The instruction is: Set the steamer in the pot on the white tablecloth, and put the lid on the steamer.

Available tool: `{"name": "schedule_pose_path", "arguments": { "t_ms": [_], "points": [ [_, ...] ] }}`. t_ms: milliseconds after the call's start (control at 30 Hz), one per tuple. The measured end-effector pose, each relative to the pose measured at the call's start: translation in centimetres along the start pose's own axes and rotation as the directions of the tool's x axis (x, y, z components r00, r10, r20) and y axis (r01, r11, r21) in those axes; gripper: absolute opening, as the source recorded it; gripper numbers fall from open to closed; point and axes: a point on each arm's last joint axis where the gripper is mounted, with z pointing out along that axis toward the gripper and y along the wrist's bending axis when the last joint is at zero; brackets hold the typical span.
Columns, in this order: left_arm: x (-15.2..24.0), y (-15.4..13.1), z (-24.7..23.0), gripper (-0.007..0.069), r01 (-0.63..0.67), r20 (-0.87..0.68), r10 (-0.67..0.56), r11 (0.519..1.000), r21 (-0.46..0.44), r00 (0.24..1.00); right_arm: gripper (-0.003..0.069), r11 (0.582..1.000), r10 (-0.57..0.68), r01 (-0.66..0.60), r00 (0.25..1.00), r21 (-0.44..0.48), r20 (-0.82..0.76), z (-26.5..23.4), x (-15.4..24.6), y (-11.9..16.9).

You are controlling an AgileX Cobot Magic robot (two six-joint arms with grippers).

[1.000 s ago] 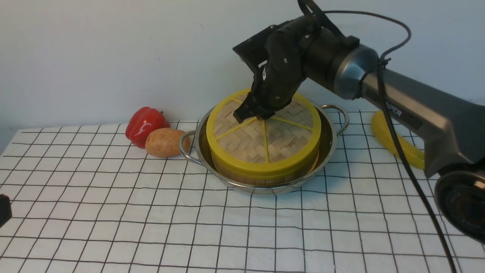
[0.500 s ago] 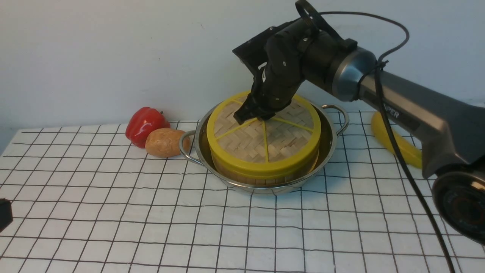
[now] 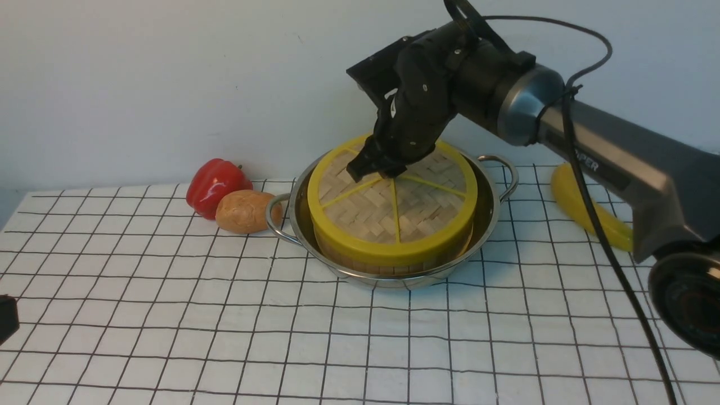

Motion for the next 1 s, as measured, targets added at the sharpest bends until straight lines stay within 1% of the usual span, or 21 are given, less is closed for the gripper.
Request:
{"name": "schedule_pose_path", "arguments": {
  "t_ms": [33,67,167,200,267,367,433,467,500,533,600,633,667,733,800,833,900,967,1000],
  "points": [
    [0.0,0.0,0.0,0.0074,0.000,0.000,0.000,1.000,0.000,1.000,0.0279,1.000,0.000,0.000,1.000,0.000,0.001,-0.1,0.0,0.0],
    [0.0,0.0,0.0,0.0074,0.000,-0.001,0.000,1.000,0.000,1.000,0.0301,1.000,0.001,-0.001,1.000,0.000,0.005,-0.4,-0.1,0.0],
    [0.0,0.0,0.0,0.0074,0.000,-0.001,0.000,1.000,0.000,1.000,0.0391,1.000,0.003,-0.003,1.000,0.001,0.020,-1.6,-0.5,-0.2],
    [0.0,0.0,0.0,0.0074,0.000,-0.001,0.000,1.000,0.000,1.000,0.0395,1.000,0.003,-0.003,1.000,0.001,0.020,-1.6,-0.5,-0.2],
    [0.0,0.0,0.0,0.0074,0.001,-0.001,-0.001,1.000,0.001,1.000,0.0428,1.000,0.008,-0.008,1.000,-0.004,0.017,-2.4,-0.6,-0.2],
    [0.0,0.0,0.0,0.0074,0.001,-0.001,-0.001,1.000,0.001,1.000,0.0446,1.000,0.014,-0.014,1.000,-0.010,-0.001,-3.9,-0.6,-0.3],
    [0.0,0.0,0.0,0.0076,0.001,-0.001,-0.001,1.000,0.001,1.000,0.0447,1.000,0.012,-0.012,1.000,-0.008,0.011,-5.8,-0.9,-0.5],
    [0.0,0.0,0.0,0.0082,0.001,-0.001,-0.001,1.000,0.001,1.000,0.0447,1.000,0.010,-0.009,0.999,-0.004,0.032,-7.7,-1.1,-0.8],
    [0.0,0.0,0.0,0.0083,0.001,-0.001,-0.001,1.000,0.001,1.000,0.0447,1.000,0.008,-0.008,0.999,-0.003,0.032,-7.7,-1.1,-0.8],
    [0.0,0.0,0.0,0.0085,0.001,-0.001,-0.001,1.000,0.001,1.000,0.0447,1.000,0.006,-0.006,0.998,0.001,0.060,-9.6,-1.4,-1.0],
    [0.0,0.0,0.0,0.0091,0.001,-0.001,-0.001,1.000,0.001,1.000,0.0447,1.000,0.011,-0.012,0.982,0.007,0.189,-16.6,-2.1,-1.8],
    [0.0,0.0,0.0,0.0091,0.001,-0.001,-0.001,1.000,0.001,1.000,0.0447,1.000,0.012,-0.014,0.980,0.006,0.199,-17.2,-2.1,-1.9],
    [0.0,0.0,0.0,0.0095,0.001,-0.001,-0.001,1.000,0.001,1.000,0.0444,1.000,0.020,-0.022,0.958,0.006,0.286,-21.9,-2.0,-2.4],
    [-0.1,0.0,0.0,0.0096,0.000,0.010,0.000,1.000,0.000,1.000,0.0426,0.999,0.030,-0.033,0.920,0.002,0.391,-27.7,-1.3,-3.0],
    [-0.3,0.0,0.0,0.0096,-0.004,0.034,0.005,1.000,-0.005,0.999,0.0379,0.999,0.038,-0.042,0.878,-0.001,0.477,-33.0,0.2,-3.6],
    [-0.4,0.1,0.0,0.0096,-0.007,0.043,0.007,1.000,-0.009,0.999,0.0351,0.999,0.039,-0.044,0.864,-0.002,0.502,-34.8,1.0,-3.8],
    [-0.7,0.1,0.0,0.0096,-0.012,0.076,0.013,1.000,-0.016,0.997,0.0276,0.999,0.041,-0.046,0.844,-0.003,0.535,-37.9,3.1,-4.1],
    [-0.9,0.2,-0.1,0.0097,-0.018,0.104,0.020,1.000,-0.024,0.994,0.0177,0.999,0.036,-0.043,0.831,-0.001,0.555,-40.3,5.4,-4.4],
    [-1.0,0.2,-0.1,0.0097,-0.019,0.107,0.021,1.000,-0.025,0.994,0.0157,0.999,0.036,-0.043,0.826,0.000,0.563,-40.9,5.8,-4.4]
  ]
}}
